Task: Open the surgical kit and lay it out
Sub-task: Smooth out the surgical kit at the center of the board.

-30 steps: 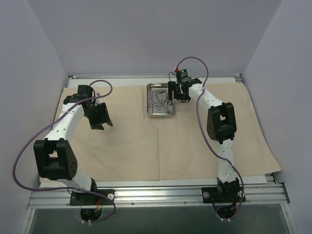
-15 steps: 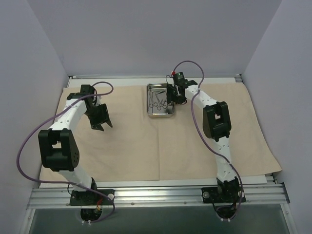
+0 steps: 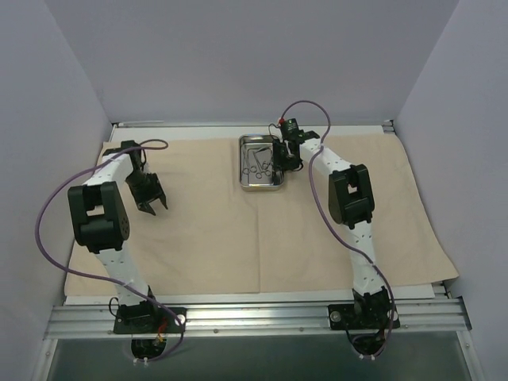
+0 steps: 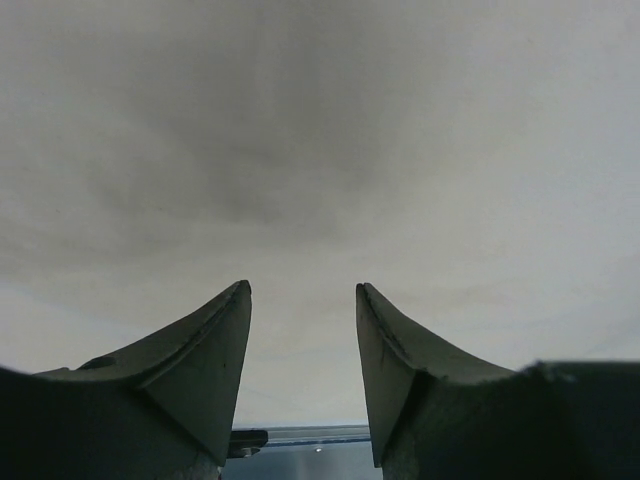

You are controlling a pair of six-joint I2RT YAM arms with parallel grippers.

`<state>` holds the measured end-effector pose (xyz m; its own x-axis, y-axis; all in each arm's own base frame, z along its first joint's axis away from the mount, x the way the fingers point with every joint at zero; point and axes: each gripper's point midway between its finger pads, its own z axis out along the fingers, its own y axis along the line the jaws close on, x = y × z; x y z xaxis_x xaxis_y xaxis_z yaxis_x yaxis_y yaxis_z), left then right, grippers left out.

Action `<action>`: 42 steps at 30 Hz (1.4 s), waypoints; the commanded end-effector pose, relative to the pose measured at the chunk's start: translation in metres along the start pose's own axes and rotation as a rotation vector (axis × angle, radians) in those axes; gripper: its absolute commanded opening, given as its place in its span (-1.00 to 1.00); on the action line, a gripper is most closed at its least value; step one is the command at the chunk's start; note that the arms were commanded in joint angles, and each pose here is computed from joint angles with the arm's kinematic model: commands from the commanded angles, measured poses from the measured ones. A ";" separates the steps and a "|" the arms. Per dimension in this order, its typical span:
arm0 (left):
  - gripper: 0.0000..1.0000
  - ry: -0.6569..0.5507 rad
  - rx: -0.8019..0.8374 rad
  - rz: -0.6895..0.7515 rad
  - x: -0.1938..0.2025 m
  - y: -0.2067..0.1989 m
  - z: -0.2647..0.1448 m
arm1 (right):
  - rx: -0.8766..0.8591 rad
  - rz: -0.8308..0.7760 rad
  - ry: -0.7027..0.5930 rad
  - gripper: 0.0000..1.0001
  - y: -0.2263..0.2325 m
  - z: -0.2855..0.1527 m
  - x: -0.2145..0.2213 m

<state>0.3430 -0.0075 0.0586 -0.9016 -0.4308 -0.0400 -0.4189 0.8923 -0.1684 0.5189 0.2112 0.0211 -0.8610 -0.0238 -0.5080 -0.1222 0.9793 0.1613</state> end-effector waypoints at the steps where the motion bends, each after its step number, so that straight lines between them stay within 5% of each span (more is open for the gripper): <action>1: 0.09 0.004 -0.059 -0.034 -0.019 0.023 0.009 | 0.035 0.000 -0.014 -0.22 -0.007 -0.014 -0.008; 5: 0.09 -0.003 -0.084 -0.048 -0.032 0.036 0.016 | 0.026 -0.005 -0.028 -0.07 -0.005 -0.018 -0.014; 6: 0.09 0.012 -0.086 -0.049 -0.033 0.037 0.022 | 0.029 -0.012 -0.035 0.10 -0.004 -0.025 -0.020; 10: 0.08 0.000 -0.089 -0.043 -0.038 0.037 0.025 | 0.031 -0.011 -0.180 0.48 0.003 -0.076 -0.064; 14: 0.08 -0.090 -0.086 -0.050 -0.044 0.035 -0.001 | 0.101 0.031 -0.242 0.60 -0.018 -0.120 -0.083; 21: 0.28 -0.093 -0.006 -0.044 -0.015 0.020 -0.030 | 0.251 0.012 -0.054 0.61 -0.066 -0.158 0.005; 28: 0.24 0.094 -0.045 -0.089 0.011 0.039 0.021 | 0.147 0.117 0.100 0.61 -0.075 -0.124 0.098; 42: 0.19 0.166 -0.124 -0.168 0.002 0.084 0.053 | 0.401 0.318 0.383 0.61 -0.185 -0.114 0.217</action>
<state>0.3150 0.0304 0.0139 -0.8242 -0.5442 0.1567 -0.5621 0.8199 -0.1089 0.3500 0.0363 0.0058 -0.9288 0.2289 -0.2914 0.2358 0.9717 0.0118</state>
